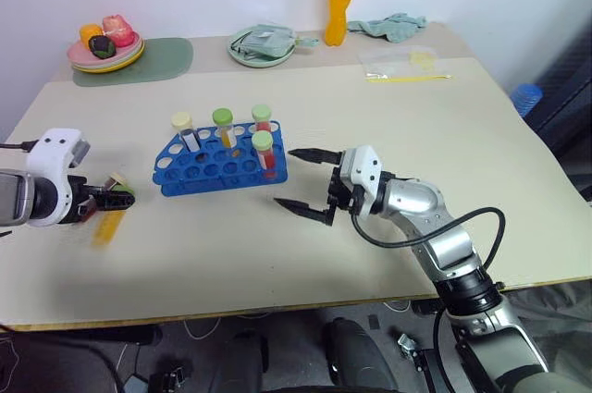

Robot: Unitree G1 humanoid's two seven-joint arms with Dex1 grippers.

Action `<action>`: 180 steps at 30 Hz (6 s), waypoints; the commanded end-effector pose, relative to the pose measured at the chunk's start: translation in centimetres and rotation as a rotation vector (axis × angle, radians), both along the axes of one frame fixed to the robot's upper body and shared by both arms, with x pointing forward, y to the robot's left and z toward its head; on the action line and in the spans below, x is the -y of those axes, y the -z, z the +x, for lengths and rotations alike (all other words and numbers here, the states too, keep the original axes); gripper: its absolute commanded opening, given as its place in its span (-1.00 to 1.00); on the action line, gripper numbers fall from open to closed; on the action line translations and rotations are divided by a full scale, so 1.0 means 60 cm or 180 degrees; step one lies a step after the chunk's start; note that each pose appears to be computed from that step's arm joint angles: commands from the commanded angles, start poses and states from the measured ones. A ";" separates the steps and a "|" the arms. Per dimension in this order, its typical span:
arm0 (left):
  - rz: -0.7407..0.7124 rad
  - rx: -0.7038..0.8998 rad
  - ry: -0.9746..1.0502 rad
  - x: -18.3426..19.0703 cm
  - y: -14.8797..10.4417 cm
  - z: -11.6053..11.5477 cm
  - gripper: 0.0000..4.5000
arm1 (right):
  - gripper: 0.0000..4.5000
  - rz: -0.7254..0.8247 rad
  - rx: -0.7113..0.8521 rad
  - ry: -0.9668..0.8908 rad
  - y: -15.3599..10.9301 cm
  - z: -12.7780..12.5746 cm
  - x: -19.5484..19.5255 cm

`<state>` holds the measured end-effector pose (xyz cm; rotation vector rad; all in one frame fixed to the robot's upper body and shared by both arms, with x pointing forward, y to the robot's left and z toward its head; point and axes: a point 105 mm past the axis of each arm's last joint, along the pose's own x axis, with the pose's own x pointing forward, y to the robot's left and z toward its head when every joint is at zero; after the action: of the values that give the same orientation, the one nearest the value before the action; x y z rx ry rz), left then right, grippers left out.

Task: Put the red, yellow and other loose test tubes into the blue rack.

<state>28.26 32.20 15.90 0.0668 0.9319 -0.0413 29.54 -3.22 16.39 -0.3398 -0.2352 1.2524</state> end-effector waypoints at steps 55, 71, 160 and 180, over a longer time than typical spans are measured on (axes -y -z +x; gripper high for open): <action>0.0304 0.4470 0.0537 0.296 -0.045 0.065 -0.68 | 1.00 -0.0040 -0.0102 0.0615 0.043 0.018 0.032; -0.0089 0.4152 0.0701 0.335 0.009 0.091 -0.68 | 1.00 -0.0003 -0.0075 0.0618 0.044 0.014 0.025; 0.0436 0.4592 0.0271 0.181 -0.137 0.046 -0.62 | 1.00 -0.0102 -0.0072 0.0676 0.061 0.009 0.034; 0.0461 0.4272 0.0200 0.244 -0.017 0.085 -0.62 | 1.00 -0.0057 -0.0030 0.0696 0.056 0.012 0.027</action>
<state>33.41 17.30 15.75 0.2159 -0.3556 0.0080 30.48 -5.13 12.01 -0.3617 -0.1214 1.0455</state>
